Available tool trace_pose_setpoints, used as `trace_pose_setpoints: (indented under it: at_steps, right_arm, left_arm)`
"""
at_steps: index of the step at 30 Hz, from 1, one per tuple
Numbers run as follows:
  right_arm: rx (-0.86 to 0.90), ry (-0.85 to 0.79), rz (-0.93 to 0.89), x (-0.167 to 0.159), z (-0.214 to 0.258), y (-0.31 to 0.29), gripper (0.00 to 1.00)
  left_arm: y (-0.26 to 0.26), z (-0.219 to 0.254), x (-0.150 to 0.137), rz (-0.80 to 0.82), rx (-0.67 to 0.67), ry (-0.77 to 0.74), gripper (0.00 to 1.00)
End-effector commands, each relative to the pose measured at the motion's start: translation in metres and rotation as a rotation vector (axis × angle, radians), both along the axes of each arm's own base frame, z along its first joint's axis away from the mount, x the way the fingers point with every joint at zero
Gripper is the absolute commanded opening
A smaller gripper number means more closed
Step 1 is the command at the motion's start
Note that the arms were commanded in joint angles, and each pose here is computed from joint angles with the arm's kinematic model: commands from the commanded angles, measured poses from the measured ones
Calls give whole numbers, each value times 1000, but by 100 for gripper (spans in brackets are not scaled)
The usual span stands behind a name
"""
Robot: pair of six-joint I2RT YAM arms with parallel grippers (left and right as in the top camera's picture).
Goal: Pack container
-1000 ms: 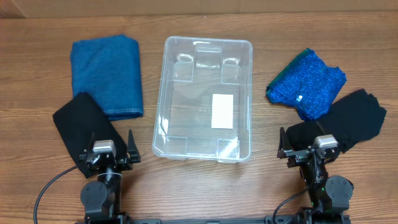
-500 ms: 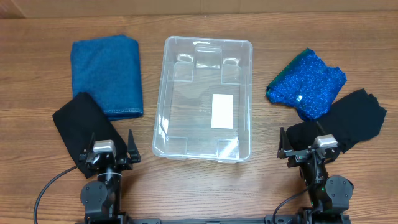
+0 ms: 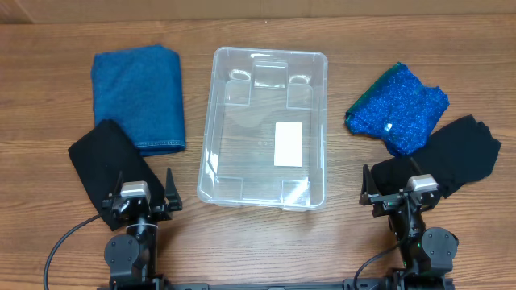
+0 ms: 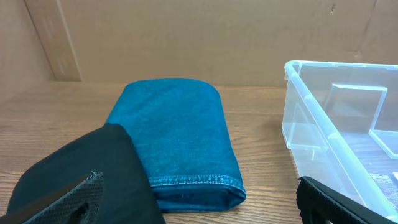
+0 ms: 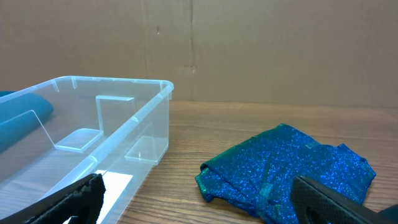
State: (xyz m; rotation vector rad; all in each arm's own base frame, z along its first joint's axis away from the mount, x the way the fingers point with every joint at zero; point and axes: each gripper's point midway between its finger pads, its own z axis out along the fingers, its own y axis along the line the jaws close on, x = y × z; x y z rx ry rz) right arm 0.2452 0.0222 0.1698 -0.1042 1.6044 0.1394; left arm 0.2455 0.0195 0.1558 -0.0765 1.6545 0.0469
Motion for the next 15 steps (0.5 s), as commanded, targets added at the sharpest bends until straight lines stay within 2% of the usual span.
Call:
trace_pose_setpoints:
  at_steps: [1,15]
  right_arm:
    - [4,18,1,1,-5,1,100]
    - [4,5,10,1,-2,3,100]
  left_arm:
    - [-2,0,0,-11,23,-8,100]
    - [1,0,0,7,25,-7,100]
